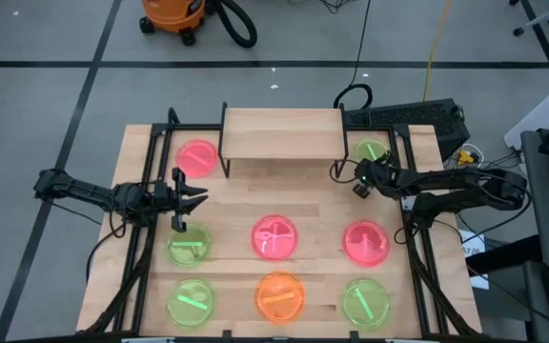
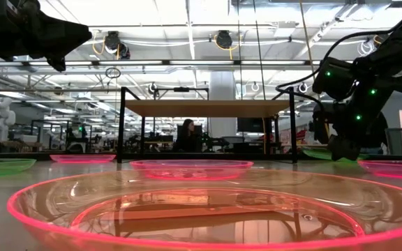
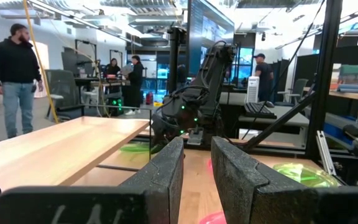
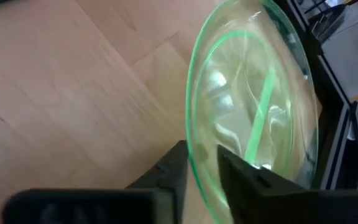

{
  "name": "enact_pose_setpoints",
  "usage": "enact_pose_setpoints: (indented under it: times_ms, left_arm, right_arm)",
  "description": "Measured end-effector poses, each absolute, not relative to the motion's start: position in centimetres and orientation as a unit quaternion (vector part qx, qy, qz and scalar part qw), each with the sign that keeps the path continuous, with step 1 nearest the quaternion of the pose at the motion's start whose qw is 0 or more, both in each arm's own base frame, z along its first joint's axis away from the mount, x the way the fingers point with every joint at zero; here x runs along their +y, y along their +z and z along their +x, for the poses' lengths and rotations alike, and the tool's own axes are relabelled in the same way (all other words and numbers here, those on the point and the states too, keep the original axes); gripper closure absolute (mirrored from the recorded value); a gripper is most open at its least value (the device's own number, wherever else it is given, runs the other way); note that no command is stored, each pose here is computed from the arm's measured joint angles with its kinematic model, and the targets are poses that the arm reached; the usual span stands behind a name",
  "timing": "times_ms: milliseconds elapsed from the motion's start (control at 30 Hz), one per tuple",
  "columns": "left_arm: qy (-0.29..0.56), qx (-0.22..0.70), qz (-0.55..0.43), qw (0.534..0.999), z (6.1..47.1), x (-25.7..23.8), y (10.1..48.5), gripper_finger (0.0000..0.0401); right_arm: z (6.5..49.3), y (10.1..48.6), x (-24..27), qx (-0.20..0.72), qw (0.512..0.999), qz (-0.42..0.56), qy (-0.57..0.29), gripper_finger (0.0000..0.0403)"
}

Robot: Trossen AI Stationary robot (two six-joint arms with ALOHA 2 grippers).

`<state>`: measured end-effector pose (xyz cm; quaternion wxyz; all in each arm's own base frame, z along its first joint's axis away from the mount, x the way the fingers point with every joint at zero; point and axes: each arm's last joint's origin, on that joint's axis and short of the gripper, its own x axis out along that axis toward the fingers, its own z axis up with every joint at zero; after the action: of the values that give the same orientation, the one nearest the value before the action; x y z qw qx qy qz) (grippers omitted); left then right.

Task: Place and stack plates onto a shelf
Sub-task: Put the green plate on the shelf

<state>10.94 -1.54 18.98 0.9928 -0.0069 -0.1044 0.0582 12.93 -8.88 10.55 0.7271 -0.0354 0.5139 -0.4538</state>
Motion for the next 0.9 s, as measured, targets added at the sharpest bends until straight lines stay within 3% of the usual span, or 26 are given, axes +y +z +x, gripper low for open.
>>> enact_pose_setpoints:
  times_ms: [133, 433, 900]
  left_arm:
    - [0.058, -0.105, -0.007, 0.993, 10.9, -1.5, 19.0, 0.0313]
    - [0.058, -0.104, -0.007, 0.993, 10.9, -1.5, 19.0, 0.0313]
    - [0.058, -0.105, -0.007, 0.993, 10.9, -1.5, 19.0, 0.0313]
  right_arm:
    - [12.9, 10.6, -8.9, 0.513, 0.727, -0.036, -0.454, 0.0395]
    - [13.1, 11.3, -8.7, 0.484, 0.753, -0.02, -0.445, 0.0401]
    - [12.7, 16.2, -7.8, 0.286, 0.832, 0.01, -0.474, 0.0403]
